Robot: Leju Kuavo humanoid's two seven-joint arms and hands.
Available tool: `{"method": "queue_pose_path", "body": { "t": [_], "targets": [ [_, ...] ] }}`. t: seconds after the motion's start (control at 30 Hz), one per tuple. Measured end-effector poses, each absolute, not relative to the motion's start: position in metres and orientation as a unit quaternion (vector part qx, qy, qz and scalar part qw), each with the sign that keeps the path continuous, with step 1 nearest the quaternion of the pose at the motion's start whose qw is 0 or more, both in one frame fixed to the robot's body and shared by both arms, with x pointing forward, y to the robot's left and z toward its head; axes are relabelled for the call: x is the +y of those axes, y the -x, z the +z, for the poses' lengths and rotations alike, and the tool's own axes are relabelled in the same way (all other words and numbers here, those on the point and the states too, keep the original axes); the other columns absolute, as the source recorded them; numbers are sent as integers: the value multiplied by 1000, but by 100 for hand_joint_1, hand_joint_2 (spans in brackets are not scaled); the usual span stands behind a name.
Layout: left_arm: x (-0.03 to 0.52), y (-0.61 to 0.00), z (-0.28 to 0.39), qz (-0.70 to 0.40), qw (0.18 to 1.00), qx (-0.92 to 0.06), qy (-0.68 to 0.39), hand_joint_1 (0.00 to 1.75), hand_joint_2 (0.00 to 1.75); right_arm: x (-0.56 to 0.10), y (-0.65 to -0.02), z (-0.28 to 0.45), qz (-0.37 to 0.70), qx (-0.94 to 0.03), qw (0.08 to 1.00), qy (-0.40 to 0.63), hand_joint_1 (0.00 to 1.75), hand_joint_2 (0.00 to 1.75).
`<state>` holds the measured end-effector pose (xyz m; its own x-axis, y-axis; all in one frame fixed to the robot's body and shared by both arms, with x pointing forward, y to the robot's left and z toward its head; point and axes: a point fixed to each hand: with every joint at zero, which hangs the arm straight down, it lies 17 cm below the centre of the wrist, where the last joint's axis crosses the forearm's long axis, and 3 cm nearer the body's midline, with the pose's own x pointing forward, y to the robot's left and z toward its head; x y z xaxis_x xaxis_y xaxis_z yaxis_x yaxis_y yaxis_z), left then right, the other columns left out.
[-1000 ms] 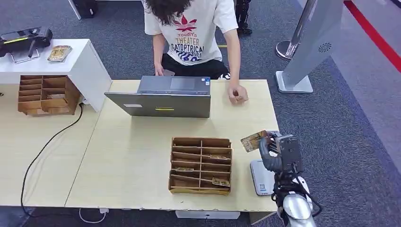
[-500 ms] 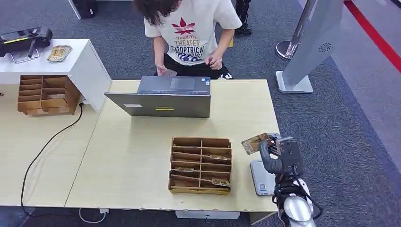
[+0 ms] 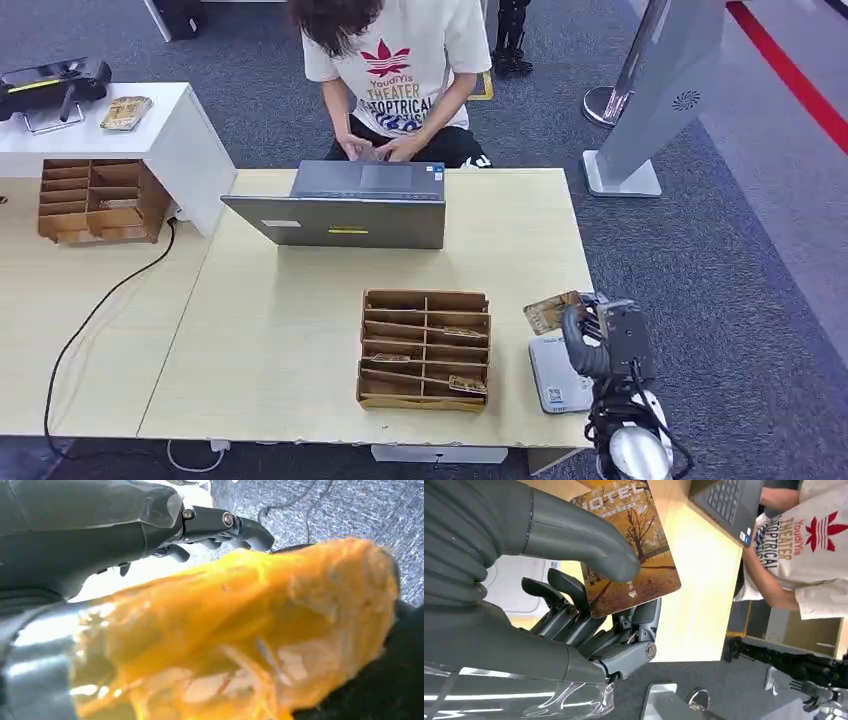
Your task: Pass the card to the sensor for recognition and then transmit it.
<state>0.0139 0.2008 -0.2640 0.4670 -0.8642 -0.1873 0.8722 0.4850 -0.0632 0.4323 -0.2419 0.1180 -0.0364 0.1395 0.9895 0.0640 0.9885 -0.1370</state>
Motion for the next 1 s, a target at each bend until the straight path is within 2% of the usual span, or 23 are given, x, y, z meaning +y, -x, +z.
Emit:
{"method": "queue_pose_path", "body": {
  "t": [0.7,1.0],
  "targets": [
    [199,-10,-263,-494,863,105,-13,0,0,-290,-428,112,2,-710,692,126,175,175],
    [197,-10,-263,-493,863,105,-11,0,0,-303,-424,109,56,-696,680,223,175,175]
  ]
}}
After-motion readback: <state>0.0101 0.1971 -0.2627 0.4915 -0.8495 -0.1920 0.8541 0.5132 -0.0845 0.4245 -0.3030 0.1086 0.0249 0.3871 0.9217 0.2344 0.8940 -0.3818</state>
